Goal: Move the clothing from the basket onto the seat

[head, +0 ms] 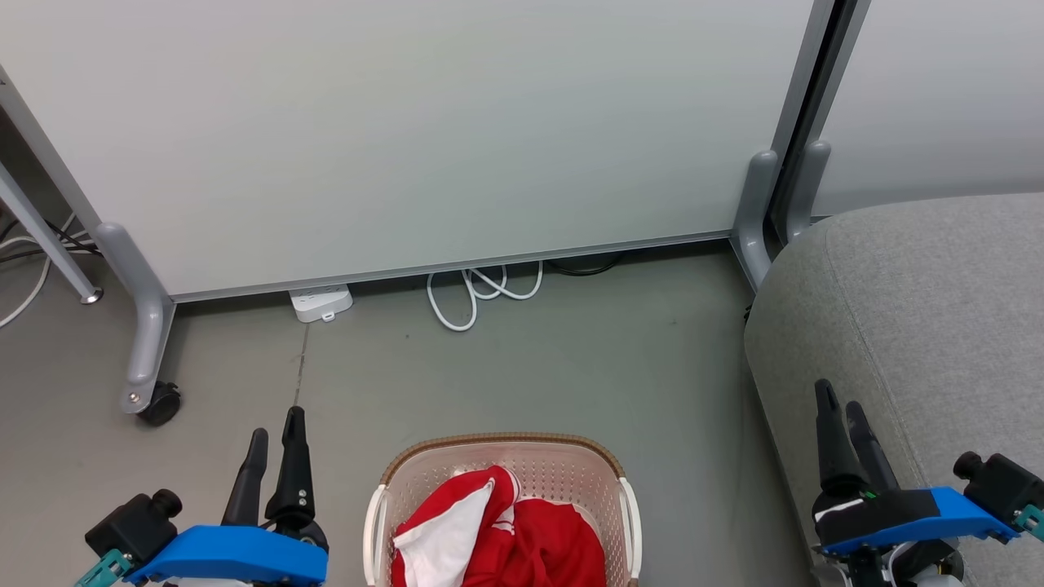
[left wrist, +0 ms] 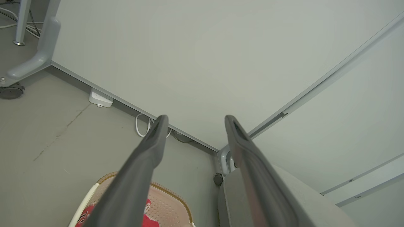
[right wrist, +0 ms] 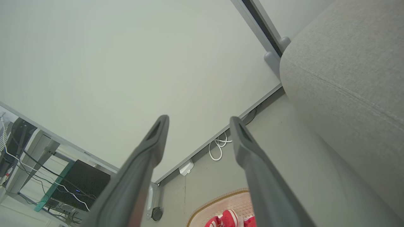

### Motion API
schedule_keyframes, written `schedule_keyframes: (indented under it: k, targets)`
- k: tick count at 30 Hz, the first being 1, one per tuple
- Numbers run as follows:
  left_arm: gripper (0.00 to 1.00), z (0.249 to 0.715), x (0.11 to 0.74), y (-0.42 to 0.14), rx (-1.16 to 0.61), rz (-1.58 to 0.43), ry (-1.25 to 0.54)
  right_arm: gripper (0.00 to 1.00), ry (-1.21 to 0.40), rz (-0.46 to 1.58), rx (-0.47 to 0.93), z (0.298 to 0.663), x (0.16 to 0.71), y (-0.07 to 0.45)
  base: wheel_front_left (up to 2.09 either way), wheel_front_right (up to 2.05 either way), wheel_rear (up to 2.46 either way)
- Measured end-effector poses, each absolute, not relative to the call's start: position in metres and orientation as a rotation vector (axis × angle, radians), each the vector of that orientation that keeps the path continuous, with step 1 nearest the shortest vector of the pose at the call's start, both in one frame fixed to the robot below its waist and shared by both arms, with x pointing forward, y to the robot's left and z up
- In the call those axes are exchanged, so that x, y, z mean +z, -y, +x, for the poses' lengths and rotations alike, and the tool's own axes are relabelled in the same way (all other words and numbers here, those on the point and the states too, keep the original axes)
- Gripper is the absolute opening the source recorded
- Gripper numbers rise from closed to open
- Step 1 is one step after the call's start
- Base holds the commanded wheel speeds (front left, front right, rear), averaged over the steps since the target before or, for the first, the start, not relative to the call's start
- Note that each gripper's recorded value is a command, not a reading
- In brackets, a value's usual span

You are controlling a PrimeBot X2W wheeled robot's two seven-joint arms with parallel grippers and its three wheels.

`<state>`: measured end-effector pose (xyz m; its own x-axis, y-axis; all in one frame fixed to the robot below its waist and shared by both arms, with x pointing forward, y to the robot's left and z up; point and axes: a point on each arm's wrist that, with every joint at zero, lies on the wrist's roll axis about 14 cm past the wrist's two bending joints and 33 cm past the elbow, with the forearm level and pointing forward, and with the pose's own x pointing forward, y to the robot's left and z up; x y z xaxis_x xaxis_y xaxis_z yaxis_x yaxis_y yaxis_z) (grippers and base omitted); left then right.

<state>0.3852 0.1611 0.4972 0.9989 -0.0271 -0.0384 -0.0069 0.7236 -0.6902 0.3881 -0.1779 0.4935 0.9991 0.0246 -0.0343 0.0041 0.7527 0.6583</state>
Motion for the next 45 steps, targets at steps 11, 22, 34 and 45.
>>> schedule_keyframes:
  k: [11, 22, 34, 45]
  targets:
    - [1.0, 0.386, 0.501, -0.157, -0.031, -0.631, -0.023, 1.0, -0.031, 0.571, 0.036, 0.389, 0.499, 0.175, 0.0, 0.0, 0.0]
    - [1.0, 0.386, 0.506, -0.153, -0.048, -0.529, 0.002, 1.0, -0.025, 0.453, 0.051, 0.389, 0.501, 0.174, 0.0, 0.0, 0.0]
    - [1.0, 0.388, 0.507, -0.15, -0.055, -0.429, 0.018, 1.0, -0.025, 0.334, 0.059, 0.39, 0.5, 0.174, 0.0, 0.0, 0.0]
    - [1.0, 0.39, 0.508, -0.146, -0.066, -0.352, 0.034, 1.0, -0.025, 0.234, 0.067, 0.391, 0.499, 0.173, 0.0, 0.0, 0.0]
